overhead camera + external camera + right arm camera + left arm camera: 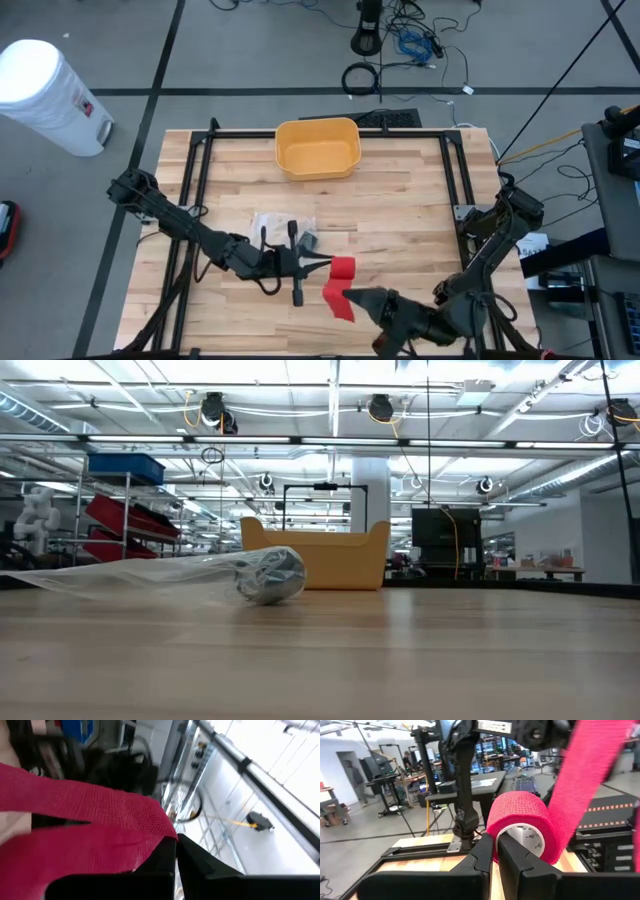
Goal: Roll bandage
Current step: Roll the red bandage
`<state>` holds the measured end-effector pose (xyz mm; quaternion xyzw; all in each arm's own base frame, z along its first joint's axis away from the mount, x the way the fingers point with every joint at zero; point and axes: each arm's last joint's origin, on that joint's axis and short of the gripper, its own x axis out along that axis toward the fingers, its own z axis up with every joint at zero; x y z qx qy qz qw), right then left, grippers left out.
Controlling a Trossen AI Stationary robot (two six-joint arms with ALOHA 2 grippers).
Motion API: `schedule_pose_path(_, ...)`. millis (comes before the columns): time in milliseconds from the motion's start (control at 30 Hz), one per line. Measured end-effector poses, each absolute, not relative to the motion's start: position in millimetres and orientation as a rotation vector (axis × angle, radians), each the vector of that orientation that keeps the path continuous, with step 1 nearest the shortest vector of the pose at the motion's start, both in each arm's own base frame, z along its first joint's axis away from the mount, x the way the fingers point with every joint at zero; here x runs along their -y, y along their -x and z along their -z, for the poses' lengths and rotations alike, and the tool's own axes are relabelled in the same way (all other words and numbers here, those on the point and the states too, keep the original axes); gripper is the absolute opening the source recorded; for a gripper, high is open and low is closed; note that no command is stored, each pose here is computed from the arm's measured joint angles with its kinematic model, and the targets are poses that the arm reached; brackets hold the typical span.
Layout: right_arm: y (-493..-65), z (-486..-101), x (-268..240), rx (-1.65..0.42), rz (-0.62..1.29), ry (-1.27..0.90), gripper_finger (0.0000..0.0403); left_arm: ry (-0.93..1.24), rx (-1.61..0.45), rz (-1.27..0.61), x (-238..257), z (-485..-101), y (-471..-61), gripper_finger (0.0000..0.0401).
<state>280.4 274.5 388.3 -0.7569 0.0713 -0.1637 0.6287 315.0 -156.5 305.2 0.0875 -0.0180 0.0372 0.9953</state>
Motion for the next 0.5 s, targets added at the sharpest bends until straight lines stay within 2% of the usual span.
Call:
schedule_pose_path(300,-280.8,-407.6,-250.3,-0.197,0.439,1.672,0.0002,-0.220,0.044,-0.042,166.2,-307.4,-308.5,0.0020)
schedule_pose_path(500,-271.3,-427.6,-233.8,-0.164,0.477,1.540,0.0002,-0.219,0.046,-0.043,166.1,-307.9,-308.4,0.0020)
